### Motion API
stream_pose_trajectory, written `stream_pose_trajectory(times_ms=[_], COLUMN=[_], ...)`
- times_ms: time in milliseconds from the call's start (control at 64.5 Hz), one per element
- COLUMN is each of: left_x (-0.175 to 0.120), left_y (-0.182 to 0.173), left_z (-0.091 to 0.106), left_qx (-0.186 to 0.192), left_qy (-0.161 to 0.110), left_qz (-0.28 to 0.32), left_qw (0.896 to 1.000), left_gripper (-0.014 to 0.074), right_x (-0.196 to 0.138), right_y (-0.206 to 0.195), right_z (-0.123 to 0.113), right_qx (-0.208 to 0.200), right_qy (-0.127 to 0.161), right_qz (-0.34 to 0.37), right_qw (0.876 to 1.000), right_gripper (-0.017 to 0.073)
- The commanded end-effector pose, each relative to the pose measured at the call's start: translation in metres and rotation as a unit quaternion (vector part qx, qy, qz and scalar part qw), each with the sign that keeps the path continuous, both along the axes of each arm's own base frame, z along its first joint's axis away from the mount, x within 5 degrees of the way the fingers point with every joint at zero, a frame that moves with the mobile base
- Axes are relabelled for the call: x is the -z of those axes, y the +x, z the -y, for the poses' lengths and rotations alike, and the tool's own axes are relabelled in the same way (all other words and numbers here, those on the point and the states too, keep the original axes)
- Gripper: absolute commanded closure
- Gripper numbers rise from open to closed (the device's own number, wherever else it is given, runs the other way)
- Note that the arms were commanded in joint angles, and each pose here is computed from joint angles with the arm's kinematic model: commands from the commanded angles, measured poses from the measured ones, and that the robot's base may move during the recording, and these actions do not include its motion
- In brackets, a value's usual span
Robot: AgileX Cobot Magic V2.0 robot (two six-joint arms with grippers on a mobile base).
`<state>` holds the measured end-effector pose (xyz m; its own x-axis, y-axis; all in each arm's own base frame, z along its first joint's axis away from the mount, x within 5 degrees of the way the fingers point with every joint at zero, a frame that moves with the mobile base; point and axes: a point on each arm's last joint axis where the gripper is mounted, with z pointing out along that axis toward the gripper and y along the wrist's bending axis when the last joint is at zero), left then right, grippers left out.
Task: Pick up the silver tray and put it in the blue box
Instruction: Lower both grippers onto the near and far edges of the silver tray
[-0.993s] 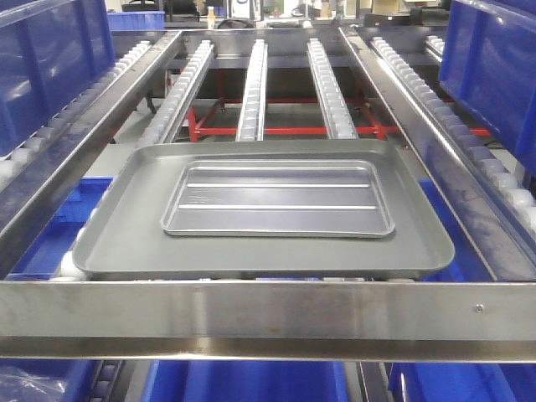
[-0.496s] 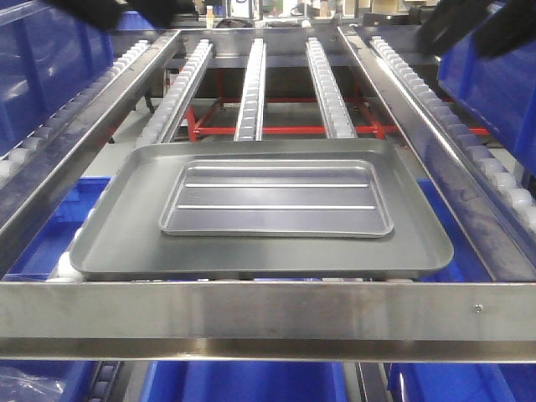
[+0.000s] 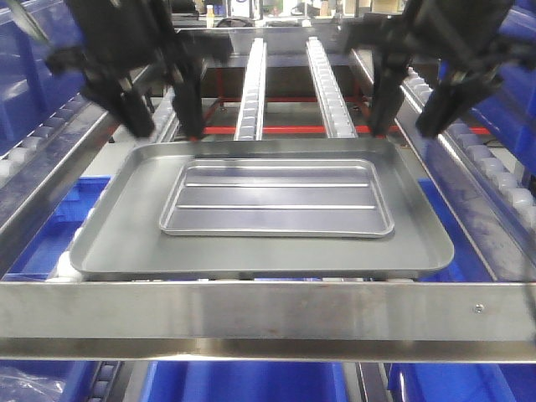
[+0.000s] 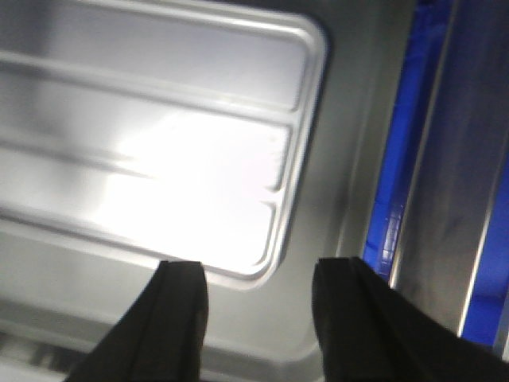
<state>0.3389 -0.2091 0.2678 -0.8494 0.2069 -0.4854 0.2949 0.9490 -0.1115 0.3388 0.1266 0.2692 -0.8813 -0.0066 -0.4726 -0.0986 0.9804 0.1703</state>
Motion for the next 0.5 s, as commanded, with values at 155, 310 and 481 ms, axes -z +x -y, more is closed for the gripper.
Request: stream_pose_trajectory(times_ms=[155,310,481], left_x=[-0.011,-0.001,0.001], left_y=[0.020,0.028,0.034], left_z=[0.003,0.002,0.001], left_qx=[-0.045,-0.052,-0.059], left_qy=[-0.018,-0.020,-0.034], left_qz=[0.026,0.025,0.037], left_qw=[0.999,0.998,0.997], left_gripper=[0.0333,0.0333,0.0333], right_x=[-0.009,0.001,0.017], right_y=[0.035,0.049,0.058], right_z=[-0.007,-0.009,-0.004], right_qx=[0.007,0.004,0.024], right_qy=[0.004,-0.018,-0.019], right_qz=[0.026,0.014,-0.004], right_qw=[1.000,1.000,1.000], right_gripper=[0.0134,0.0134,0.0136])
